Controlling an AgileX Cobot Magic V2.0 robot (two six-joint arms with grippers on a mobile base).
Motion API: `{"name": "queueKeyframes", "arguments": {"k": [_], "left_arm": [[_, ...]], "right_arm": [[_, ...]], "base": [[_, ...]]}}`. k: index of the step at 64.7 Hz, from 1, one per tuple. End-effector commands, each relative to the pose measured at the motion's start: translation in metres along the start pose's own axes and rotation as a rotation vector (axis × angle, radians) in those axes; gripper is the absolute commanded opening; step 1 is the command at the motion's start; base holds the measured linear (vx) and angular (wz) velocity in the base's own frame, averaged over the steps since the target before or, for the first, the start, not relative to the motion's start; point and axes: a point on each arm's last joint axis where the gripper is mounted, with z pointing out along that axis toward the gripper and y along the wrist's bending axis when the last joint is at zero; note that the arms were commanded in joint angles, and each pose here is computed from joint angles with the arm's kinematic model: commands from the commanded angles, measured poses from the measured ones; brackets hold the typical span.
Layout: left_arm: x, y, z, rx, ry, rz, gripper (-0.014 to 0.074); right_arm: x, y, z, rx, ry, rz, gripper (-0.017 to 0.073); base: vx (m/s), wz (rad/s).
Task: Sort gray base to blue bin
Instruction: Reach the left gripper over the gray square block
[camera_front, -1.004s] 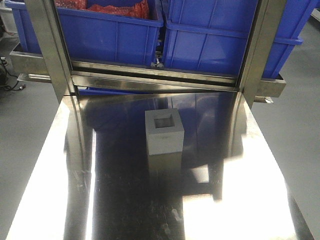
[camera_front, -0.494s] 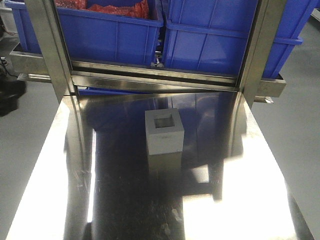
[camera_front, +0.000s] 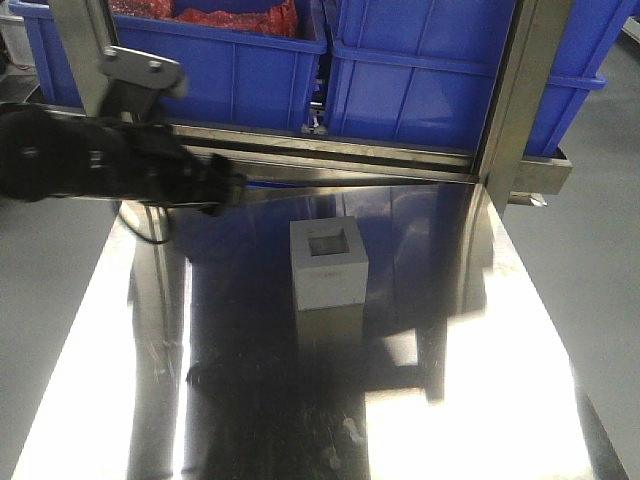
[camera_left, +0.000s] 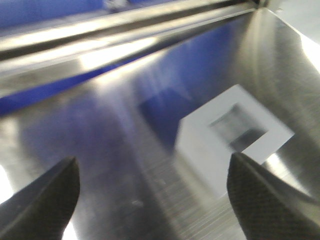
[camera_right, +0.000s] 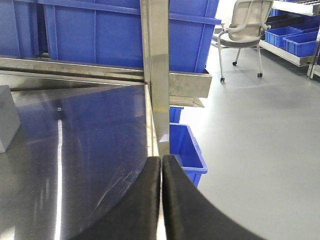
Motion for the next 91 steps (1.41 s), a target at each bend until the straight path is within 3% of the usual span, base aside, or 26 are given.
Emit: {"name": "queueKeyframes", "arguments": {"k": [1,12,21,34,60,91], "left_arm": [[-0.027,-0.013,0.005,0.037,-0.08,-0.083,0.0594],[-0.035,-0.022,0.044,0.058,0.03,-0.262,0.0573],[-0.038,-0.024,0.072,0.069,0.087,-0.305,0.0553],[-0.035,-0.03,0.1,0.13,0.134,-0.406,0.0553],[-0.014,-0.048,0.127,0.144,0.204,-0.368,0.0553],[-0.014,-0.046,0.13,0.13,0.185,-0.348,0.0514]], "right_arm": [[-0.007,0.0,0.0,0.001,-0.073,-0.014,-0.0005],[-0.007,0.0,0.0,0.001,-0.073,-0.014,-0.0005],[-0.007,0.0,0.0,0.001,-0.073,-0.014,-0.0005],[-0.007,0.0,0.0,0.001,-0.073,-0.014,-0.0005],[-0.007,0.0,0.0,0.001,-0.073,-0.014,-0.0005],[-0.007,0.0,0.0,0.001,-0.073,-0.014,-0.0005]], "base": [[0.0,0.0],[0.0,0.0],[0.0,0.0],[0.0,0.0],[0.0,0.0],[0.0,0.0]]}}
